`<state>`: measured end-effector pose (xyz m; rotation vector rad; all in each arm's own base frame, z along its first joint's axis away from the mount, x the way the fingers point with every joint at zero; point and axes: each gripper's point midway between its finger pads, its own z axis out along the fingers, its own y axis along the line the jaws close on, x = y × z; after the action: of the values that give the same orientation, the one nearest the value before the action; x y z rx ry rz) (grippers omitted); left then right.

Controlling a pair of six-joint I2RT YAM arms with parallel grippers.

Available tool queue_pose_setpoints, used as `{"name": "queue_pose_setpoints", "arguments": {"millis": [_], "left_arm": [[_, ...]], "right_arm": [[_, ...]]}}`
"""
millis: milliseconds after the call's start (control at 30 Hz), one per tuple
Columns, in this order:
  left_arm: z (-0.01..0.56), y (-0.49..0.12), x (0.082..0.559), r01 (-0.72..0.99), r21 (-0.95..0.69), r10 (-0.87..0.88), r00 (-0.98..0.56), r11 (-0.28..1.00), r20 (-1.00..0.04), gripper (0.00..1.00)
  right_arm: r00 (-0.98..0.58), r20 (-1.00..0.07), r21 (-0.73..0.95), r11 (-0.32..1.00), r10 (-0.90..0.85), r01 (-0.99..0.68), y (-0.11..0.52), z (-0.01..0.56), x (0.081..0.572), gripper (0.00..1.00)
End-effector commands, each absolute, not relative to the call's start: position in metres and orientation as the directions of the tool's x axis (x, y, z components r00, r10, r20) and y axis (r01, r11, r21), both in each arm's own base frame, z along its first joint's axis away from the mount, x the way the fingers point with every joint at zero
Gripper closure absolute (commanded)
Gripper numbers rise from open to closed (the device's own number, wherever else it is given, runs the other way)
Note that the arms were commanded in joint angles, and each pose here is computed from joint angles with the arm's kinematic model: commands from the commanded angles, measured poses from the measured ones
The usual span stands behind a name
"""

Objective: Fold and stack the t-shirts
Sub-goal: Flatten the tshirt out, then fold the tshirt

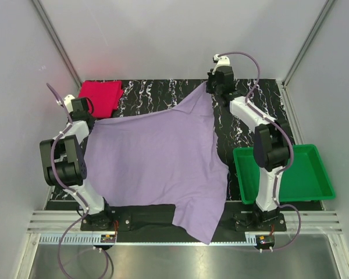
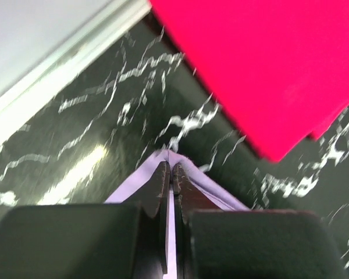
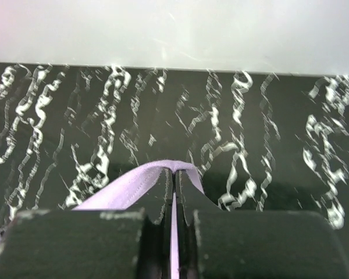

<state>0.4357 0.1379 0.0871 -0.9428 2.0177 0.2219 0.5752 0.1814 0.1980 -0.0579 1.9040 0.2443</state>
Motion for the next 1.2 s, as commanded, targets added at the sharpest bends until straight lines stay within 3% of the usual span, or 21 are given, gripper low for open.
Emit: {"name": "queue_pose_setpoints", "arguments": {"millis": [0, 567, 767, 1167], "left_arm": [[0.121, 0.157, 0.469, -0.688, -0.254, -0.535, -0.229, 0.680, -0.813, 1.00], [0.107, 0.172, 0.472, -0.690, -0.187, -0.563, -0.371, 0.699, -0.738, 1.00], [0.109, 0.163, 0.463, -0.666, -0.178, -0.563, -0.423, 0.724, -0.710, 1.00], [0.109, 0.158, 0.413, -0.680, -0.068, -0.554, -0.532, 0.730, -0.640, 1.00]], "right_arm": [[-0.256, -0.959, 0.179, 0.963, 0.125, -0.199, 0.189, 0.244, 0.598, 1.00], [-0.393, -0.917, 0.191, 0.944, 0.073, -0.270, 0.207, 0.230, 0.615, 1.00], [-0.493, -0.859, 0.268, 0.940, 0.134, -0.212, 0.205, 0.229, 0.589, 1.00], [-0.711, -0.664, 0.375, 0.926, 0.230, -0.051, 0.187, 0.219, 0.495, 1.00]]}}
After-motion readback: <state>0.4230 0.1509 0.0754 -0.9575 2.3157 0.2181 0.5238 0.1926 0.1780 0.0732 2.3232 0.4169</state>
